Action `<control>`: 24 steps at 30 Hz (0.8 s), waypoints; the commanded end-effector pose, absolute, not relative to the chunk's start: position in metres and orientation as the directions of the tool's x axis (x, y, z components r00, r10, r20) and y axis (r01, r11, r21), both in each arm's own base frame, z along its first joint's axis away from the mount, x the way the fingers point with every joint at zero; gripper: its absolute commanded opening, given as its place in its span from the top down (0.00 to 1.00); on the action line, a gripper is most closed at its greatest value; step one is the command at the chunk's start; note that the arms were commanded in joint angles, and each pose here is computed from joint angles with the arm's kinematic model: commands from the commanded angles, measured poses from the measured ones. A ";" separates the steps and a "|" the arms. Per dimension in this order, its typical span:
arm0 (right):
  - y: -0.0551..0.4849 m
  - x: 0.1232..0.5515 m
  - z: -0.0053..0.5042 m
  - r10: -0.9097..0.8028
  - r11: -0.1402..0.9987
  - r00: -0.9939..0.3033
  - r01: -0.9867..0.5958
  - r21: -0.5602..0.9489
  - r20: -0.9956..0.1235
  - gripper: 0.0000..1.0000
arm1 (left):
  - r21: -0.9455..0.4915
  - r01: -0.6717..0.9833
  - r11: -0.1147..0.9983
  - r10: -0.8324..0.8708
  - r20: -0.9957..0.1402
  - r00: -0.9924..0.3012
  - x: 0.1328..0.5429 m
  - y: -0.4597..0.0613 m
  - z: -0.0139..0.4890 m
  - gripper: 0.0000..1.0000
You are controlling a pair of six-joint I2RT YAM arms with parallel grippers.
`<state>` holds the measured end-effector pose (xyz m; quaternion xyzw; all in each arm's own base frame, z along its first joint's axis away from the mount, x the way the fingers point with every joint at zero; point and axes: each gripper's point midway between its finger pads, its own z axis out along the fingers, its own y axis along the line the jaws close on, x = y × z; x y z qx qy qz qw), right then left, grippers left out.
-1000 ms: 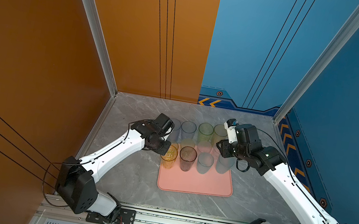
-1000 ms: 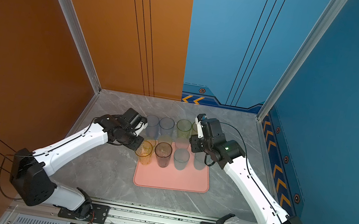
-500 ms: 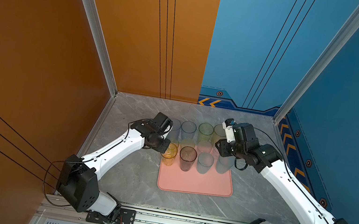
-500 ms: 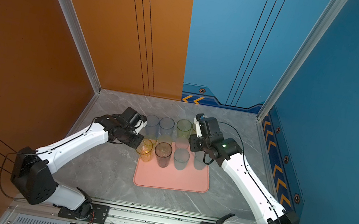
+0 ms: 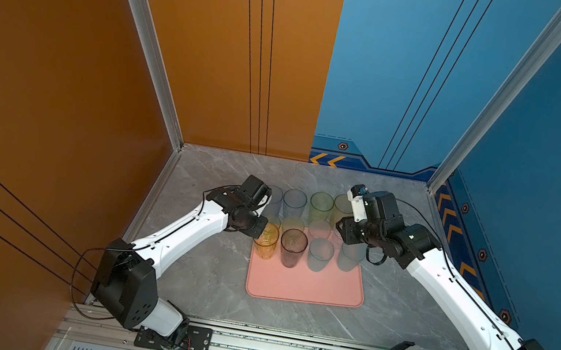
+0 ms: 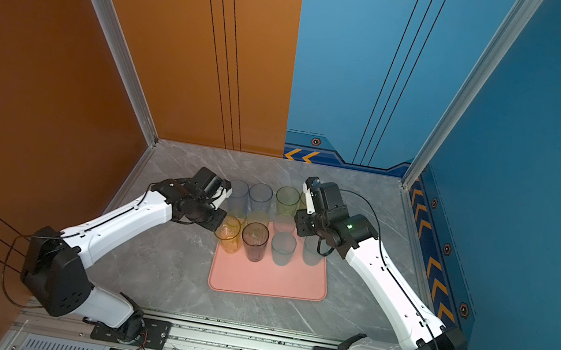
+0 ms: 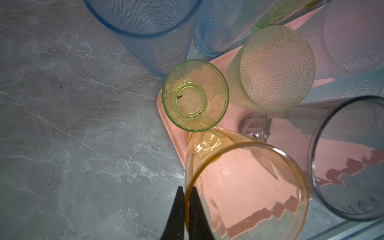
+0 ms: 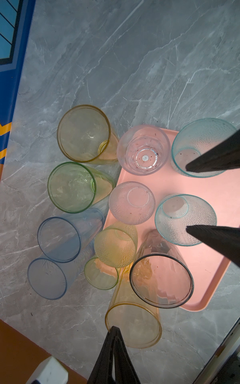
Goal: Place the glasses into the tray
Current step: Place the glass on the tray.
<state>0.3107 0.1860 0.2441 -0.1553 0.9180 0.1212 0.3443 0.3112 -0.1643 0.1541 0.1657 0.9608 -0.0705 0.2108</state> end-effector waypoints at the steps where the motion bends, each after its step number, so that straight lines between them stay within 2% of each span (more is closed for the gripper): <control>1: 0.183 0.312 0.245 -0.192 0.930 -0.726 -0.350 0.115 -0.660 0.59 | -0.055 0.358 0.932 0.300 -0.436 -0.848 0.318 -0.165 0.156 1.00; 24: 0.184 0.314 0.244 -0.196 0.928 -0.728 -0.353 0.115 -0.656 0.59 | -0.050 0.366 0.929 0.308 -0.443 -0.842 0.322 -0.167 0.161 0.98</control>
